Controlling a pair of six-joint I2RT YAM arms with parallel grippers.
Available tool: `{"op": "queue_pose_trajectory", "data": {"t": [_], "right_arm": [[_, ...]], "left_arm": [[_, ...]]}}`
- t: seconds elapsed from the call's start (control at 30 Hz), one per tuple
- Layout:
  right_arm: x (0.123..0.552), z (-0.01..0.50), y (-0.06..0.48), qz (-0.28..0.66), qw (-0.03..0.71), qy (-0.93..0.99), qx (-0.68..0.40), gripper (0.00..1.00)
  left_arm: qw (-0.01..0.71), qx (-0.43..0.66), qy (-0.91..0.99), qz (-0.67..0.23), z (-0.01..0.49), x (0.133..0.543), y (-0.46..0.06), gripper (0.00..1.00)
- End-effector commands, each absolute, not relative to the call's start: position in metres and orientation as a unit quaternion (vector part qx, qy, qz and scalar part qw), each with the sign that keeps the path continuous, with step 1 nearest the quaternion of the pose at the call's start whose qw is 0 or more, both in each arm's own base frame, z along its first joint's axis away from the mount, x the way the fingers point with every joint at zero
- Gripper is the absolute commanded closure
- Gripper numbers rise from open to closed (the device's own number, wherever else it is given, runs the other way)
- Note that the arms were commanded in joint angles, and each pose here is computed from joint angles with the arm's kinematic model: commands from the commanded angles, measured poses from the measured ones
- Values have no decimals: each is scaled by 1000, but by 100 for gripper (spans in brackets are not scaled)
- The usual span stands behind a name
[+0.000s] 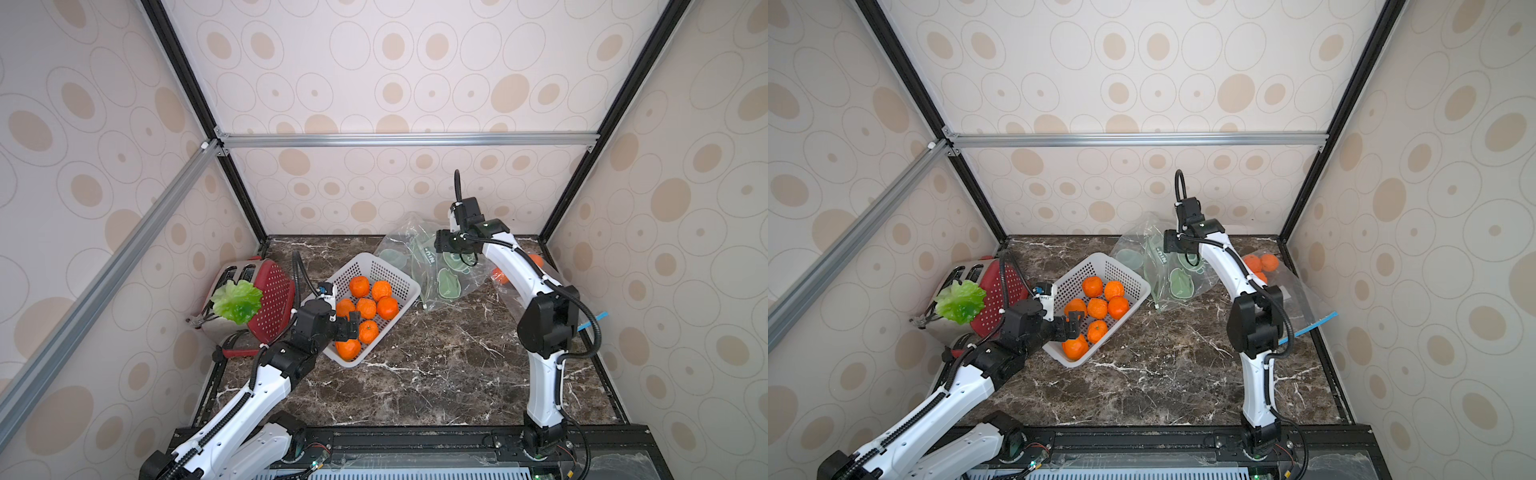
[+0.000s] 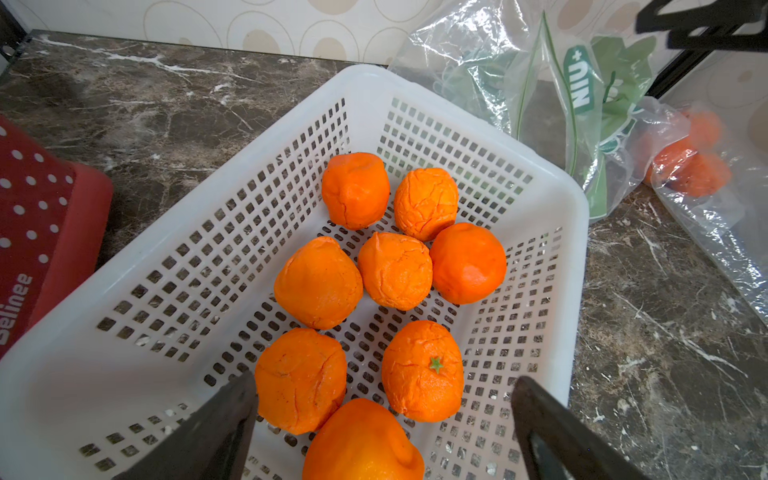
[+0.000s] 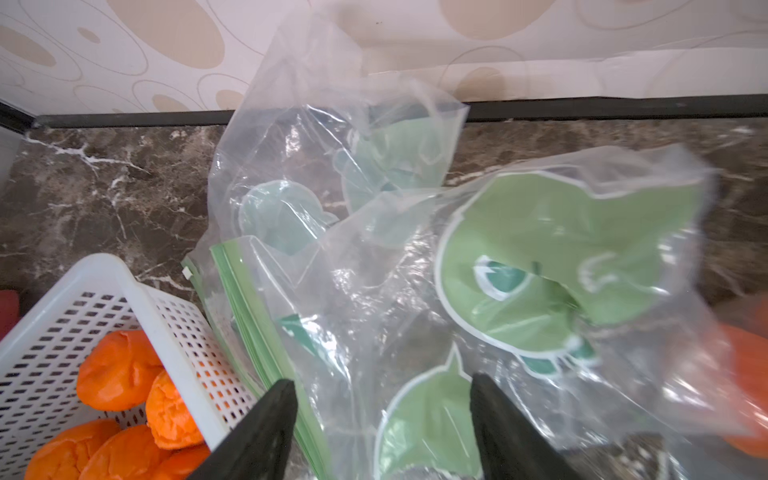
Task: Open the zip-top bag and take out the orange
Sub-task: Move the zipper food storage bag to the center of the board, then pick up the zipper food storage bag at the center of the board.
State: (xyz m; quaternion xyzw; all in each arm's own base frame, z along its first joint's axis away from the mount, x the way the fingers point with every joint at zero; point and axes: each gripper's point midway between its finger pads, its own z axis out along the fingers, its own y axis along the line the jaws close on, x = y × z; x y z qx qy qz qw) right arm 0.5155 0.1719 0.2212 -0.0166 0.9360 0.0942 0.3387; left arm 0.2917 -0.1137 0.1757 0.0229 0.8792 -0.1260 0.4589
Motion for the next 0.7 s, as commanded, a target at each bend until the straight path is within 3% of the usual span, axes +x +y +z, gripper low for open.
{"op": "queue_pose_trajectory", "data": {"t": [0.0,0.4,0.67], "right_arm": [[484,247,103,20,345,938,23,29],[402,170,-85,-43,276,917,283,27],[338,117,-160,26,277,839,468,23]], "left_arm": [[469,19,873,-135,181,293,-114,3],[475,19,867,-150,185,289,-116,3],[467,23,867,-173,182,292,-127,3]]}}
